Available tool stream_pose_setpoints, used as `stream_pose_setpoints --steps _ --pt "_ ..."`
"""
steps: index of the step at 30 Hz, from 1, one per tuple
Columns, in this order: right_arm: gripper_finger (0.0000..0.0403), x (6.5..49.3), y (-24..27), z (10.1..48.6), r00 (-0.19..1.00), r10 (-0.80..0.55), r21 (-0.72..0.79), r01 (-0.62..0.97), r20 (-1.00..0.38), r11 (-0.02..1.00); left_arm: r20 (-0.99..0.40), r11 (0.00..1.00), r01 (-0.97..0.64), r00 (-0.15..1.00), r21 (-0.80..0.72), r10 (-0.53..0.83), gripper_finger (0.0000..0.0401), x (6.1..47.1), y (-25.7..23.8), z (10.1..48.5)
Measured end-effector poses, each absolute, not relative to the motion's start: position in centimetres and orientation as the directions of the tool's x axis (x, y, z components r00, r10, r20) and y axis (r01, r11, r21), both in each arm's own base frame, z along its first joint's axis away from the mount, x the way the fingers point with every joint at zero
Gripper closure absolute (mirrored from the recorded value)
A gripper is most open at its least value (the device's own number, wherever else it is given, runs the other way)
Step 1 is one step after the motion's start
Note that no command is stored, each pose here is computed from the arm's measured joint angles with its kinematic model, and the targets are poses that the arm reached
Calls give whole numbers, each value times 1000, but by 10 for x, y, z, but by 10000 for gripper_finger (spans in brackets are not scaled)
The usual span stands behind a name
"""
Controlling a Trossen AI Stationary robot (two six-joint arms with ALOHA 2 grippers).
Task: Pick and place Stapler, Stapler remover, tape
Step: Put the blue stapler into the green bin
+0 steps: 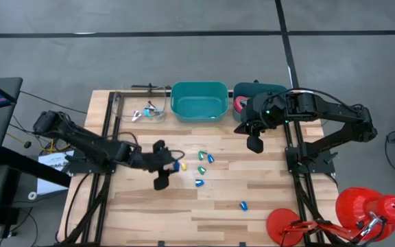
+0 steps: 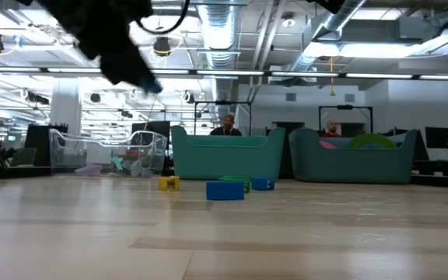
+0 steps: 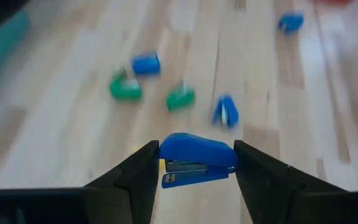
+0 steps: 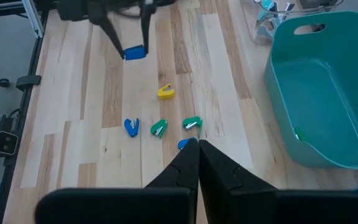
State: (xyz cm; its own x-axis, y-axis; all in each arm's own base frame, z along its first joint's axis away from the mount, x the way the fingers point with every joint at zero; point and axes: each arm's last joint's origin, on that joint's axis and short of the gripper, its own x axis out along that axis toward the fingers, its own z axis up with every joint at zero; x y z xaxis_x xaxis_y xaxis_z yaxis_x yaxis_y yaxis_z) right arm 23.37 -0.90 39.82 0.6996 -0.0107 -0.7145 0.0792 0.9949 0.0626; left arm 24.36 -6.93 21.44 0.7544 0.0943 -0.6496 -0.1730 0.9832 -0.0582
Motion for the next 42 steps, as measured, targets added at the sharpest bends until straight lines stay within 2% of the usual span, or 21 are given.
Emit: stream_pose_setpoints --steps 5,11,21,32,39,42 --pt "403 234 -9 398 700 -11 62 79 -714 995 -528 975 -205 839 -83 132 215 250 -50 233" --pt "403 234 -9 398 700 -11 62 79 -714 995 -469 950 -289 859 -114 206 215 257 -27 240" --pt "403 234 -9 398 700 -11 62 79 -714 995 -450 903 -411 834 -123 318 215 259 8 242" --pt "403 234 -9 398 700 -11 62 79 -714 995 -432 777 -616 741 -132 514 215 250 71 244" --pt "403 234 -9 398 700 -11 63 79 -714 995 -429 733 -662 714 -156 553 215 243 96 245" --pt "403 234 -9 398 700 -11 63 79 -714 995 -384 729 -664 724 -166 573 215 243 102 249"
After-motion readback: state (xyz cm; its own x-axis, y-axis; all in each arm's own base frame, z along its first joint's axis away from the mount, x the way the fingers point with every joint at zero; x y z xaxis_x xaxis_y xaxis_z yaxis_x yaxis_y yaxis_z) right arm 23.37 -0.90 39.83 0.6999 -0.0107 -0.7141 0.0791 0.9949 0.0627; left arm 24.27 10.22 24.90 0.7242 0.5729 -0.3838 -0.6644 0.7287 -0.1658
